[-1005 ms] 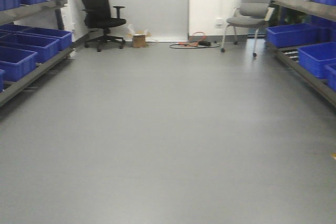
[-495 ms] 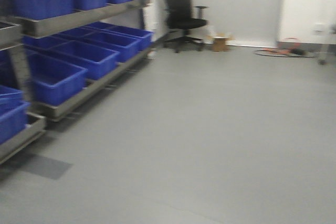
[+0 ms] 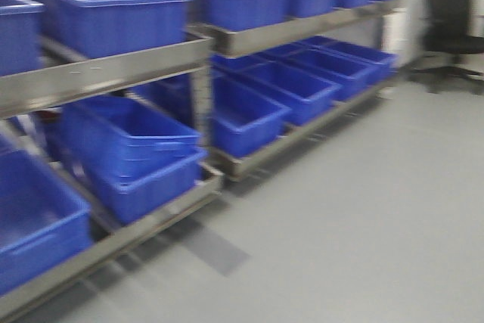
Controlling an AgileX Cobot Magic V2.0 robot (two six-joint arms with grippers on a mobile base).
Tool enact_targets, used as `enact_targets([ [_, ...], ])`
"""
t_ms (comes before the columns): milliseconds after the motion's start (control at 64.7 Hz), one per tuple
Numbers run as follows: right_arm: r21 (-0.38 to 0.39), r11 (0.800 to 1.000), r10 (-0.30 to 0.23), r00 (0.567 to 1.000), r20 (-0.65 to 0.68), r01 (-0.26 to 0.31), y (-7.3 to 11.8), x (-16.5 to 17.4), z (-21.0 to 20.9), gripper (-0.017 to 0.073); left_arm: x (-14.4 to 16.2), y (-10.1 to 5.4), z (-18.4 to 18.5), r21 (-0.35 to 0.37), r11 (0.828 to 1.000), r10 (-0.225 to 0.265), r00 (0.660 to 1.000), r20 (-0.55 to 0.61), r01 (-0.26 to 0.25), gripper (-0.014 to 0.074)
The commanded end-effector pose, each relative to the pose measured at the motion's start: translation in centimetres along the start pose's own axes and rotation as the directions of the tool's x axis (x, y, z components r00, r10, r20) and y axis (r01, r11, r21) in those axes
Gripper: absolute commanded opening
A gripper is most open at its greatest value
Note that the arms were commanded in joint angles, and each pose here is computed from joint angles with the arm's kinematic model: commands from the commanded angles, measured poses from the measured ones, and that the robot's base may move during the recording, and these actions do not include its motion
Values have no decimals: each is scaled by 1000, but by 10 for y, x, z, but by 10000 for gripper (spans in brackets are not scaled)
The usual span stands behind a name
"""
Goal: Place yellow foam block on left shelf second layer
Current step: 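Turn the base toward the shelf rack of blue bins, then approach the shelf and stop facing the second-layer blue bins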
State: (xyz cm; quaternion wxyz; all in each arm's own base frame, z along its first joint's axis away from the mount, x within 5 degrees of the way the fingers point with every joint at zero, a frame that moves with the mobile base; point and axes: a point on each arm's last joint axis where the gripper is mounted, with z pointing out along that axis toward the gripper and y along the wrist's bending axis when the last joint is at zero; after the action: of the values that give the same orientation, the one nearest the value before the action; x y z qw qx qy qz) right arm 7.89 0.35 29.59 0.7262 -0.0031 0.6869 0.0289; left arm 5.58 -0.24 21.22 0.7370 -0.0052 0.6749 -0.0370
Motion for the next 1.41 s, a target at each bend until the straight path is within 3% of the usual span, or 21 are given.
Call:
enact_targets([
  [0, -1, 1000, -18, 994, 112, 18, 1, -18, 0, 425, 1, 0, -1, 3, 1000, -9, 997, 71, 9, 124],
  [1392, -1, 1000, -18, 994, 112, 18, 1, -18, 0, 425, 1, 0, -1, 3, 1000, -9, 997, 71, 9, 124],
])
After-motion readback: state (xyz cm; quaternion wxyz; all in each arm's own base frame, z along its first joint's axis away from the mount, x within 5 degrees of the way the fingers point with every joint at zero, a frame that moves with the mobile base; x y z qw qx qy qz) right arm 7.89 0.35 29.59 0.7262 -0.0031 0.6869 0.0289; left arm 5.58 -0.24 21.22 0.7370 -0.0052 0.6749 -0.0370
